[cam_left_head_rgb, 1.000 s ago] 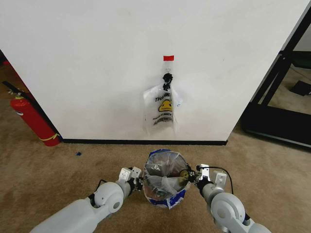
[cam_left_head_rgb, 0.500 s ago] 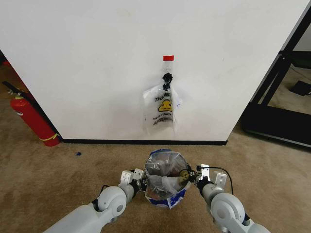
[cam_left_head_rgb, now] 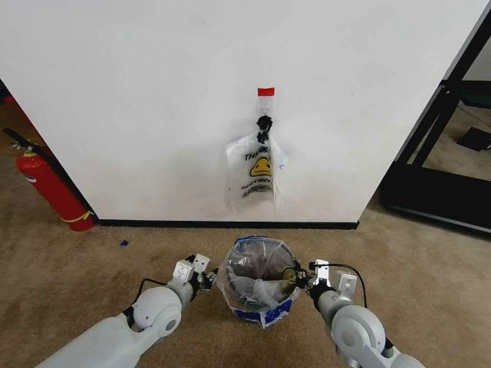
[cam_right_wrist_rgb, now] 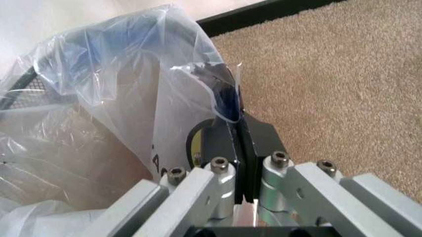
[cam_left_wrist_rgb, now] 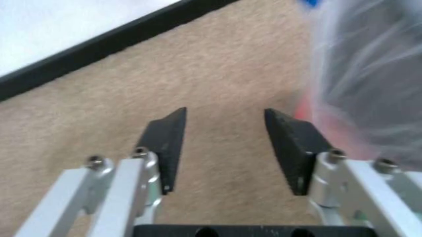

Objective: Pick up the garbage bag from the wall and place it over the trash bin.

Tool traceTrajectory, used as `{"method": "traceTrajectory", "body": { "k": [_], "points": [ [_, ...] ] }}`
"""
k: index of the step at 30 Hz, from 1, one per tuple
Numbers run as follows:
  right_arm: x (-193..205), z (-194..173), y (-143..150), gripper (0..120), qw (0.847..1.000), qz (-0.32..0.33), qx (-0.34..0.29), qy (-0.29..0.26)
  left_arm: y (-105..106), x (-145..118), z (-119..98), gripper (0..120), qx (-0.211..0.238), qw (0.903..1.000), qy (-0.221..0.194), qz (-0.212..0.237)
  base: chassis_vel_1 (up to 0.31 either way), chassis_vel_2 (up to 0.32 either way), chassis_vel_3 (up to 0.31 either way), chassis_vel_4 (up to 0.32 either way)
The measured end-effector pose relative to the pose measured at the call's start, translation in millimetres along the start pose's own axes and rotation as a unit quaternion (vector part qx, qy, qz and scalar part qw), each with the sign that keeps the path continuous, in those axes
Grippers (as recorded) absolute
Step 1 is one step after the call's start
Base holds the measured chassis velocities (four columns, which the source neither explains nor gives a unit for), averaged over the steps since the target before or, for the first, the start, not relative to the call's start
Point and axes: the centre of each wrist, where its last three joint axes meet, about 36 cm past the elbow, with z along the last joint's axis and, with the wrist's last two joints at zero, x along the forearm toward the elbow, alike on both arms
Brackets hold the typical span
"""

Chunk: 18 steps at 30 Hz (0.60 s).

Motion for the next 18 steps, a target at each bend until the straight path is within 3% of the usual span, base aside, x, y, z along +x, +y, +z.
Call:
{"method": "traceTrajectory", "body": {
  "k": [3,10,11,16,18],
  "points": [
    [0,0,-1,0,1.000,-0.001,0.002,-0.002,11,9,2,69,0.003,0.9998,-0.002,-0.019,0.000,0.000,0.000,0.000],
    [0,2,-2,0,1.000,0.000,0.002,-0.003,14,28,2,90,0.015,0.9997,-0.008,-0.017,0.000,0.000,0.000,0.000],
    [0,3,-2,0,1.000,0.000,0.002,-0.004,14,34,-5,95,0.024,0.9994,-0.018,-0.018,0.000,0.000,0.000,0.000],
    [1,8,-3,0,1.000,0.002,0.008,-0.012,8,67,-58,98,0.053,0.9974,-0.047,0.009,0.000,0.000,0.000,0.000],
    [1,9,-1,0,1.000,0.001,0.009,-0.015,-13,91,-94,95,0.047,0.9963,-0.052,0.050,0.000,0.000,0.000,0.000]
  ]
}}
